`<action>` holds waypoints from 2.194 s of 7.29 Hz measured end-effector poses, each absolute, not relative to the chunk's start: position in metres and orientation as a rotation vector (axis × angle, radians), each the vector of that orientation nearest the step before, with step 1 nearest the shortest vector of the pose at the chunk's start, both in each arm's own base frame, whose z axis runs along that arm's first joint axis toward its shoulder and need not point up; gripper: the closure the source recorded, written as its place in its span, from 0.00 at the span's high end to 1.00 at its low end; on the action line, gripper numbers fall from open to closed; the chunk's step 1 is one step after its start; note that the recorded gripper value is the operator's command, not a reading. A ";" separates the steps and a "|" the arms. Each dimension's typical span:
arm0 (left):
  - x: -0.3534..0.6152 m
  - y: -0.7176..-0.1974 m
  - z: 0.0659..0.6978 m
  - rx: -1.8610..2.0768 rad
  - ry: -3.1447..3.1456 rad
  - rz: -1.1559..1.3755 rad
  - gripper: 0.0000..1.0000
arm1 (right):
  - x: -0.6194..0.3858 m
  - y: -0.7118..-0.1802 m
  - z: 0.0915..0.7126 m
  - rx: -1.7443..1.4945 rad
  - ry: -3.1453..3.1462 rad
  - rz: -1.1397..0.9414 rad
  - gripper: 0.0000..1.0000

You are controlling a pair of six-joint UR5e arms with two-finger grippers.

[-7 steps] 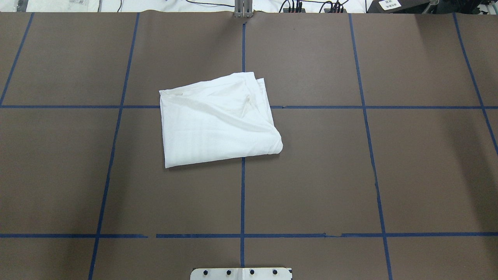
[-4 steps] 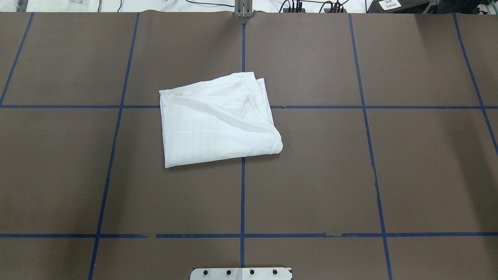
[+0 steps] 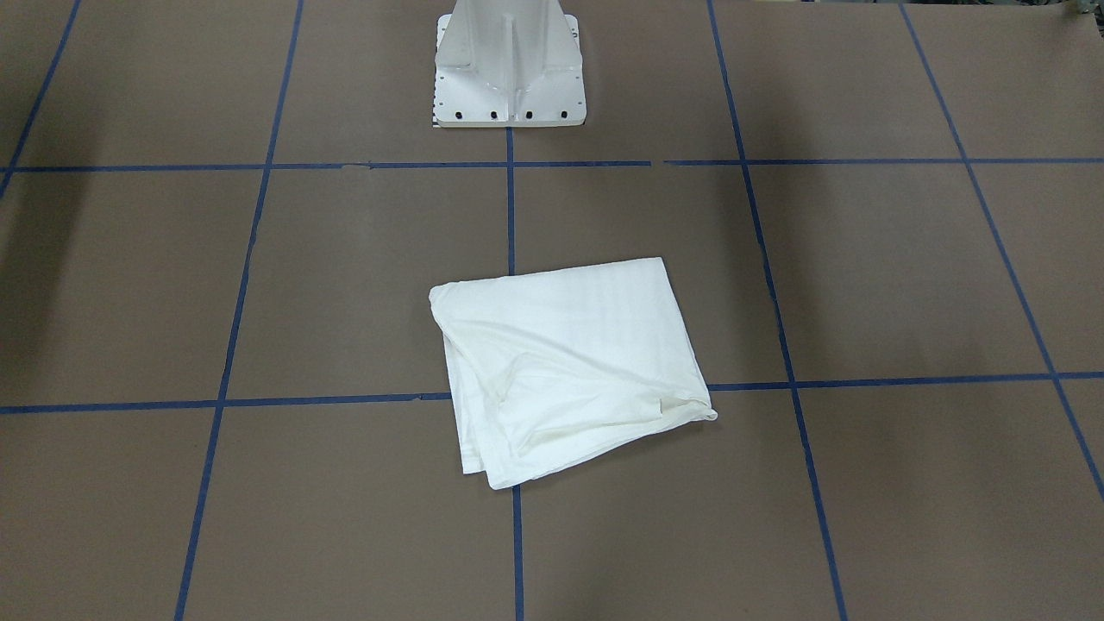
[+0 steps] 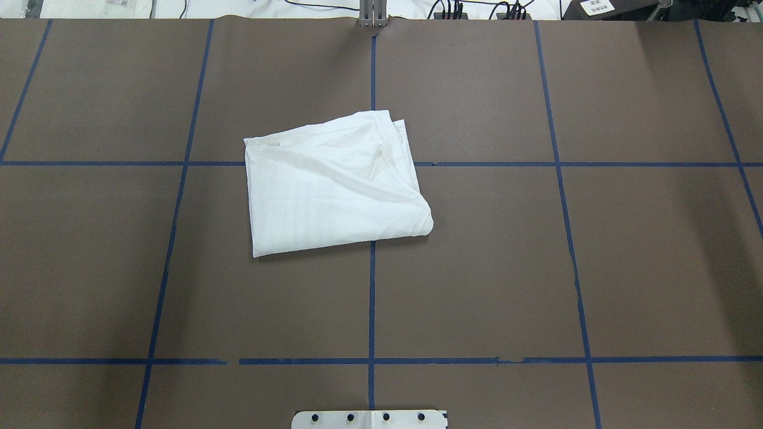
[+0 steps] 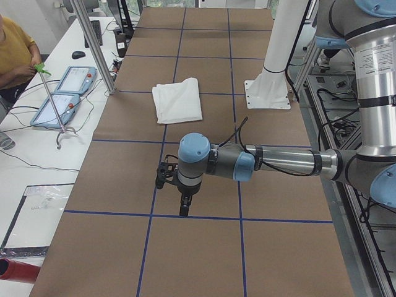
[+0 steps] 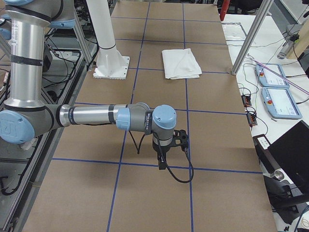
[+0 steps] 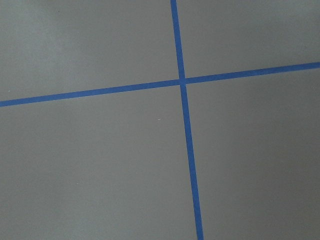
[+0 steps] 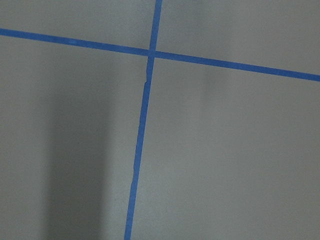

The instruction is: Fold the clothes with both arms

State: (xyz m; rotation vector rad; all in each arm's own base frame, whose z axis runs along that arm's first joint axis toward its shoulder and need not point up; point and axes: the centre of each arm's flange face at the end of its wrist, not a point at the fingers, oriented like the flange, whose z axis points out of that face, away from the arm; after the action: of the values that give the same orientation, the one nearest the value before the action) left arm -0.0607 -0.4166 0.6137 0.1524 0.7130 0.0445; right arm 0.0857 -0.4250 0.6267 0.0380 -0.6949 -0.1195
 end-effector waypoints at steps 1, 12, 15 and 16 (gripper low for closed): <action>-0.061 -0.416 0.615 0.149 0.714 0.043 1.00 | 0.086 -0.425 0.626 0.040 -0.695 -0.121 1.00; -0.061 -0.406 0.624 0.127 0.717 0.039 1.00 | 0.085 -0.425 0.626 0.038 -0.693 -0.118 1.00; -0.060 -0.407 0.617 0.144 0.719 0.047 1.00 | 0.085 -0.423 0.631 0.027 -0.696 -0.114 1.00; -0.060 -0.408 0.615 0.150 0.720 0.050 1.00 | 0.084 -0.422 0.633 0.023 -0.696 -0.113 1.00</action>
State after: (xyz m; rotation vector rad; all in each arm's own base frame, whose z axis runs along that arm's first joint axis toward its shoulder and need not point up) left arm -0.0599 -0.4082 0.6150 0.1502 0.7198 0.0499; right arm 0.0845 -0.4224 0.6328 0.0226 -0.6959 -0.1131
